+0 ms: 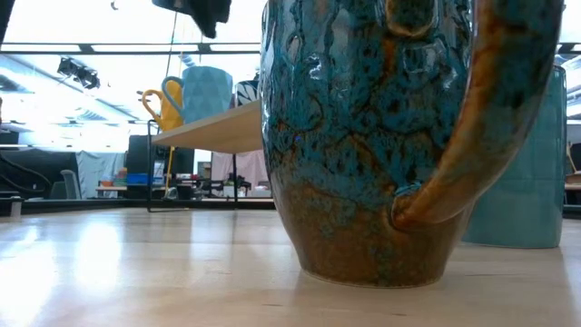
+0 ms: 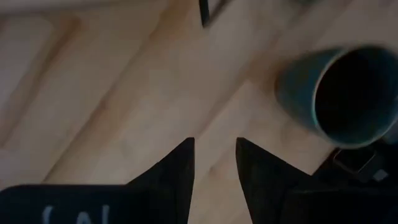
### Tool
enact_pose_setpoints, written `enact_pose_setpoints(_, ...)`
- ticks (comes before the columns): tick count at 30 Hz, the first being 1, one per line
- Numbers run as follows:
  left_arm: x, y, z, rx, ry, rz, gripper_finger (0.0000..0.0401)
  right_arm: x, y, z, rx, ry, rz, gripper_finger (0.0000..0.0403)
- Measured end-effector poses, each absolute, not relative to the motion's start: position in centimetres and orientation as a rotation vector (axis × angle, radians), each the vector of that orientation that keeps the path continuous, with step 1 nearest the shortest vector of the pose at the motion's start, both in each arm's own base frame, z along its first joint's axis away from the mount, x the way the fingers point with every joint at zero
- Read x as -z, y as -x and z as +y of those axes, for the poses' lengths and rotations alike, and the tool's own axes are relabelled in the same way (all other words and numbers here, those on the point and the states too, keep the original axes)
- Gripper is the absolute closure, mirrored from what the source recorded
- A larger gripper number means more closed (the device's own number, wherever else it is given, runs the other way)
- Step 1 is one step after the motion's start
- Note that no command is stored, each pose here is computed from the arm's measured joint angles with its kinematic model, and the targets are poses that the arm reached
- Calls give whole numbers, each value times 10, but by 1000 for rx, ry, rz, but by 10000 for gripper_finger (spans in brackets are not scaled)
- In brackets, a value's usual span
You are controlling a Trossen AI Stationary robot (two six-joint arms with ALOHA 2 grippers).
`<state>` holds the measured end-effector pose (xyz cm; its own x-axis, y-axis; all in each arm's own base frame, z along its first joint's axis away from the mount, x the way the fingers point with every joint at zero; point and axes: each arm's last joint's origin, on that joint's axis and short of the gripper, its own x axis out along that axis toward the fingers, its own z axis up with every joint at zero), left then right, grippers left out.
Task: Place coffee mugs
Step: Put the brown mug on the shelf
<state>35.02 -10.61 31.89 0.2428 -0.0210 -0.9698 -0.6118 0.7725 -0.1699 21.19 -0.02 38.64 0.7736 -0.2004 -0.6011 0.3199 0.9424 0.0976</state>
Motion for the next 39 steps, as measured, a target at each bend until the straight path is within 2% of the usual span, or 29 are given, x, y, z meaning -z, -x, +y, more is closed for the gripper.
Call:
enact_pose_setpoints(4,-328,-352,-98,-460,659,1203,277,-386,-212,-2,276,-186,628,249)
enact_pose_setpoints(9,-331,-357,-113,-482,793,1090,273,-386,-212,-2,205,-109,644,249)
enact_pose_setpoints(17,-322,-361,-142,-721,1078,873,224,-387,-212,12,-122,-60,659,249)
enact_pose_setpoints(20,-312,-364,-156,-747,1132,870,210,-386,-212,16,-196,-58,666,249)
enact_pose_setpoints(30,-304,-367,-179,-746,1319,866,200,-380,-205,20,-217,-175,775,249)
enact_pose_setpoints(39,-304,-373,-181,-749,1387,796,200,-385,-194,27,-188,-57,734,249)
